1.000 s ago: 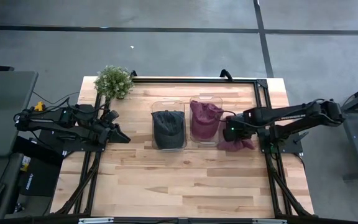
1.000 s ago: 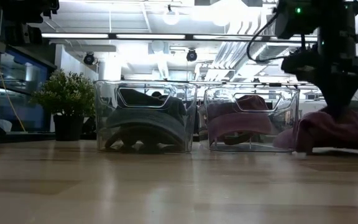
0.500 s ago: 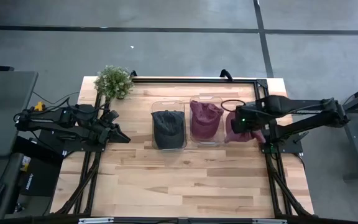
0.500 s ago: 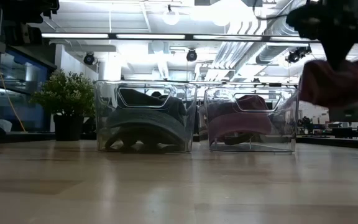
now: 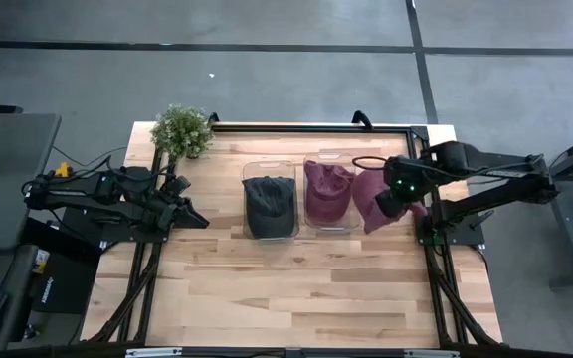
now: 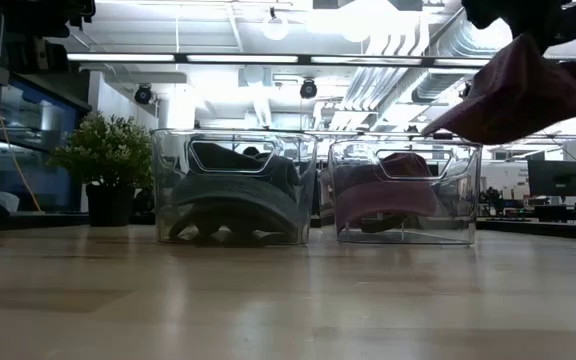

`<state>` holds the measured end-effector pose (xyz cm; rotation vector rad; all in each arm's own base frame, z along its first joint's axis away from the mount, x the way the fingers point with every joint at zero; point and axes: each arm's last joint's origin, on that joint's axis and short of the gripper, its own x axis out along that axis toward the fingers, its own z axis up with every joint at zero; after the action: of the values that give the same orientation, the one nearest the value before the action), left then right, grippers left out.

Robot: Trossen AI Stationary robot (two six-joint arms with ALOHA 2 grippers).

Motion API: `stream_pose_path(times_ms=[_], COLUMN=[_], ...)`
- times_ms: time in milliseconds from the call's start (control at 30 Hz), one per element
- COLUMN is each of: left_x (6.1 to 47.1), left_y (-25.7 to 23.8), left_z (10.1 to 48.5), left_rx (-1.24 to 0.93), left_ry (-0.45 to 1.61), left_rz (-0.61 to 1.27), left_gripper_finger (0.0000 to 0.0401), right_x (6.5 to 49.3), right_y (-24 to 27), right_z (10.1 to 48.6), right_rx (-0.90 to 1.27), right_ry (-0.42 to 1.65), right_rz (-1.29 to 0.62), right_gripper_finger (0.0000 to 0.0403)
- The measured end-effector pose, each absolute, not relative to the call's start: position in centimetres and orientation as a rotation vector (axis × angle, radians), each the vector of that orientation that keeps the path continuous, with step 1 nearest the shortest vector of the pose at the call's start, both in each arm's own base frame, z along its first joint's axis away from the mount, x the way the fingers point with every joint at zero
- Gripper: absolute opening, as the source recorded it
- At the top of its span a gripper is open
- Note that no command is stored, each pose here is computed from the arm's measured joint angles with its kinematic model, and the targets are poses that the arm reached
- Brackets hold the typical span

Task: Pick & Place hat
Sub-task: Put the red cap into the right transparent bin

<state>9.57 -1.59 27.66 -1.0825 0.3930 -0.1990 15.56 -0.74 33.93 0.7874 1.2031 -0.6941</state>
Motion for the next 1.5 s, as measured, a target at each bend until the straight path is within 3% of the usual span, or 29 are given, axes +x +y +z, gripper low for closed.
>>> stream_pose_path(times_ms=[533,900,1233,1500], left_x=[9.6,9.7,9.7,9.7], left_y=[-1.4,-1.1,-1.1,-1.0], left_z=[27.7,27.7,27.7,27.7], left_rx=[-1.152,-1.21,-1.278,-1.283], left_ry=[0.359,0.306,0.291,0.279], left_rz=[-0.124,-0.037,-0.002,0.016], left_gripper_finger=[0.0137,0.0137,0.0137,0.0137], right_x=[16.6,19.8,20.7,22.3], right_y=[-1.9,-3.1,-3.9,-4.3], right_z=[33.8,32.4,32.7,33.3], right_rx=[0.323,-0.192,-0.762,-0.97], right_ry=[1.341,1.357,1.335,1.3], right_rz=[-0.293,0.066,0.17,0.221], right_gripper_finger=[0.0,0.0,0.0,0.0])
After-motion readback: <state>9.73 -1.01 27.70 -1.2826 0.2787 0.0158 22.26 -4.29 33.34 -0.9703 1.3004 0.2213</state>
